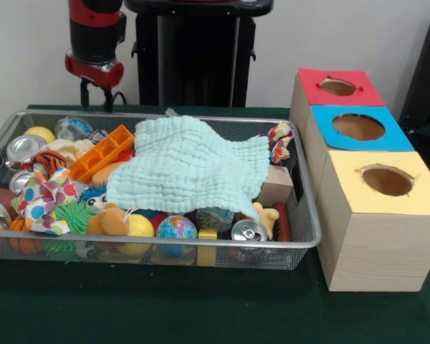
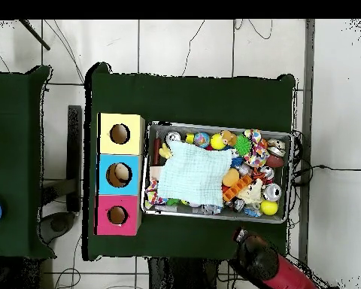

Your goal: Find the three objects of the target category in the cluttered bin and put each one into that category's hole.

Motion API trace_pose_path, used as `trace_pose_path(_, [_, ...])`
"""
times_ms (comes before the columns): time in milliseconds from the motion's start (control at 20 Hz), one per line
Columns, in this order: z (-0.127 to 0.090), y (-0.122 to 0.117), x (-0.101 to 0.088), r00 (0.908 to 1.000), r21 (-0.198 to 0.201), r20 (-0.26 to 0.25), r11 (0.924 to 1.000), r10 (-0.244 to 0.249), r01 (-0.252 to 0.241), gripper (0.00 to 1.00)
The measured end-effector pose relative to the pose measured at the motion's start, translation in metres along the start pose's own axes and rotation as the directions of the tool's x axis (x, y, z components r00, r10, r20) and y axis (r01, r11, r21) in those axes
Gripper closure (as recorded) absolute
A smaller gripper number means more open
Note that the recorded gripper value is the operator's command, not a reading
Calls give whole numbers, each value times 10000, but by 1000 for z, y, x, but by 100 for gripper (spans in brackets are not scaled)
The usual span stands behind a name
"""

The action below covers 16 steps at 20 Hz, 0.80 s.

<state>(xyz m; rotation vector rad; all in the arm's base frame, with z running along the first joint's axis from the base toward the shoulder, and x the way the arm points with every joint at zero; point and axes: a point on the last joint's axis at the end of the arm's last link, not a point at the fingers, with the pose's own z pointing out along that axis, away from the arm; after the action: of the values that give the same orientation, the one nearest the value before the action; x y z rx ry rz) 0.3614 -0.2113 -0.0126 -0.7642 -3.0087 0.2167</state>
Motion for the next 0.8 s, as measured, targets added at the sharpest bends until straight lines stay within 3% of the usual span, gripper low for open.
trace_pose_path(450, [4,-15,-21,9992,125,364,9998,179,-184,0])
trace_pose_path(800, [20,-24,-35,9986,122,447,9995,283,-288,0])
